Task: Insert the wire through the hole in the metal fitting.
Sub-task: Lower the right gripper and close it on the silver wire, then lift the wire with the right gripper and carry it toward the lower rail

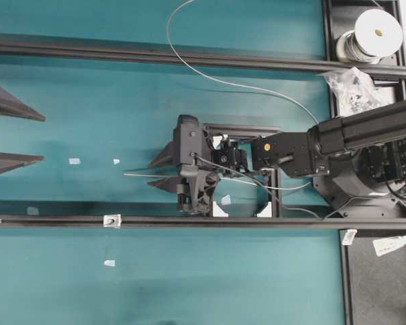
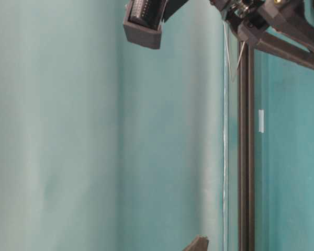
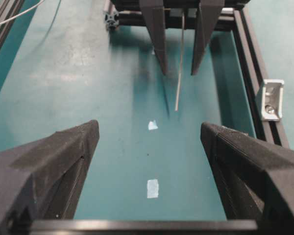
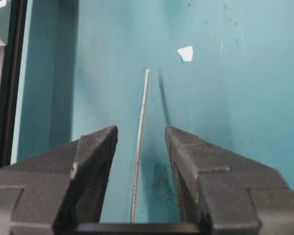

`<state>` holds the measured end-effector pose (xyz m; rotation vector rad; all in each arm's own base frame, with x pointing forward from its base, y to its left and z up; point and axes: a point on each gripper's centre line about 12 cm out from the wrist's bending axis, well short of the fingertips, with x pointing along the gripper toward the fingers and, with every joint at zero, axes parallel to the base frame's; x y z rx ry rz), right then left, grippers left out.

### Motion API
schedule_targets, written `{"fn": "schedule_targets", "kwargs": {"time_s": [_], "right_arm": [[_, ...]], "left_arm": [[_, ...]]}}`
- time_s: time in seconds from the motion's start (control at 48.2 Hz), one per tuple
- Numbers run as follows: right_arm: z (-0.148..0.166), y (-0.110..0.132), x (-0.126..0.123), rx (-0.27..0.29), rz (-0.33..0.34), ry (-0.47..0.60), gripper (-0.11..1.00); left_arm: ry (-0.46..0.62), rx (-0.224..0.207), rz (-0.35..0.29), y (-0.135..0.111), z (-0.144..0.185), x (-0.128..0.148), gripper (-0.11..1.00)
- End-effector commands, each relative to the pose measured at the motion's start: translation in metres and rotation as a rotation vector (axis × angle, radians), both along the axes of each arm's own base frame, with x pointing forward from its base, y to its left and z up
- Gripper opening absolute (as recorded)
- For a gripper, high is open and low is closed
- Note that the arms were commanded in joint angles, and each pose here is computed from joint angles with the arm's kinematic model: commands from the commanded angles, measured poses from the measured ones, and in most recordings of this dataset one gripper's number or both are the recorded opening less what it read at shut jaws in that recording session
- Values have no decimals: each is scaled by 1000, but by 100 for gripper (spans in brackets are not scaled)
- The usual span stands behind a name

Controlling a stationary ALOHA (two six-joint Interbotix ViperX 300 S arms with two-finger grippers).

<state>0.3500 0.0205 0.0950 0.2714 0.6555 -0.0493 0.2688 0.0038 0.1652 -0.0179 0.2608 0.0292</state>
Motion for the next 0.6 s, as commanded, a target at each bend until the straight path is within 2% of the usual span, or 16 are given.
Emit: {"fn": "schedule_targets", "kwargs": {"time_s": [0.0, 0.29, 0.477, 0.581], "right_arm": [[8, 1, 5, 8, -4, -35, 49], [8, 1, 4, 13, -7, -47, 47], [6, 1, 2, 15, -8, -36, 26], [4, 0, 0, 14, -9, -22, 21]], "left_arm": [[-23, 0, 0, 0, 6, 4, 82], [-23, -1, 0, 0, 6, 4, 82], [-20, -1, 0, 0, 6, 3, 82], [-20, -1, 0, 0, 6, 3, 82]]}}
